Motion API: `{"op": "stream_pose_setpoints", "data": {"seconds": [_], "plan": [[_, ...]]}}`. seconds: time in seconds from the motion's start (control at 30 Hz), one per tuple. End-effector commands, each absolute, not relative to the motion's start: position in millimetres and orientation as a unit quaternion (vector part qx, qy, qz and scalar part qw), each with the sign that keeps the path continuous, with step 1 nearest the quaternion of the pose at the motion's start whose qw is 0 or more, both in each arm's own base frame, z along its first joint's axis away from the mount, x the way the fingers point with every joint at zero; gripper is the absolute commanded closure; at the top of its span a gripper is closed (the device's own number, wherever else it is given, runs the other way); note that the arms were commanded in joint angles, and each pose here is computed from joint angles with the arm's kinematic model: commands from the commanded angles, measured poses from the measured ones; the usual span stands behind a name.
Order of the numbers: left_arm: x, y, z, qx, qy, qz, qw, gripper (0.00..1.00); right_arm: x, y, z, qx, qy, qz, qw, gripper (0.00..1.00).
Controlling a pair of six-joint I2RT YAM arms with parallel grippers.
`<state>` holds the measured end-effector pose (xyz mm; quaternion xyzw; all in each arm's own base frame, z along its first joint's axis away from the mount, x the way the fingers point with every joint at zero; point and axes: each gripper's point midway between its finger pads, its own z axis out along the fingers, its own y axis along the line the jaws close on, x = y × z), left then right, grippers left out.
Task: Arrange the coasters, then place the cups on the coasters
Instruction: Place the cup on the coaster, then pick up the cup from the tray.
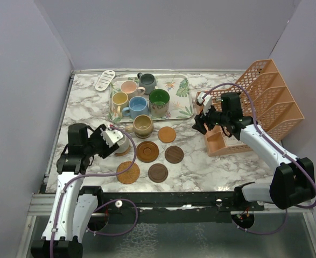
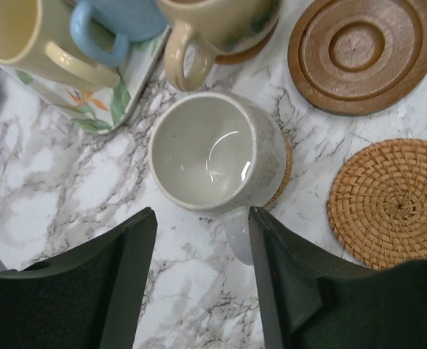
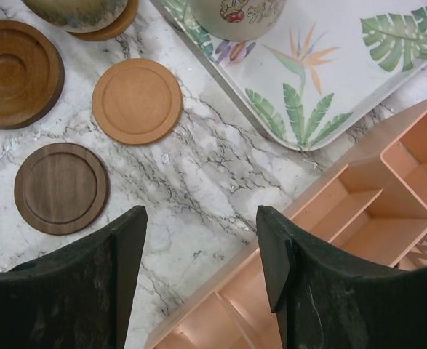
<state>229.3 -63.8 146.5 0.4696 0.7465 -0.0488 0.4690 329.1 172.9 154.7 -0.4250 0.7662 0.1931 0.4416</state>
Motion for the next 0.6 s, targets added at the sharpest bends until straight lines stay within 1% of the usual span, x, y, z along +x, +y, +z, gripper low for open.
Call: {"op": "stream_pose_setpoints", "data": {"seconds": [0.0, 0.13, 0.3, 0.47, 0.57], "plan": [[230, -83, 194, 0.447, 0.725, -0.094, 0.515, 0.36, 328, 176, 168, -0.428, 0.754, 0.203, 0.454, 0.37], [258, -81, 223, 0.385, 0.743, -0.101, 0.538, 0.31, 330, 175, 174, -0.422, 0.755, 0.2, 0.461, 0.37], [305, -73, 240, 0.316, 0.77, -0.1, 0.545, 0.27, 331, 171, 180, -0.412, 0.756, 0.187, 0.474, 0.37], [351, -66, 251, 0.264, 0.78, -0.093, 0.56, 0.26, 331, 168, 184, -0.41, 0.753, 0.177, 0.483, 0.37], [380, -57, 248, 0.221, 0.797, -0.084, 0.556, 0.26, 331, 166, 181, -0.413, 0.755, 0.173, 0.48, 0.37]]}}
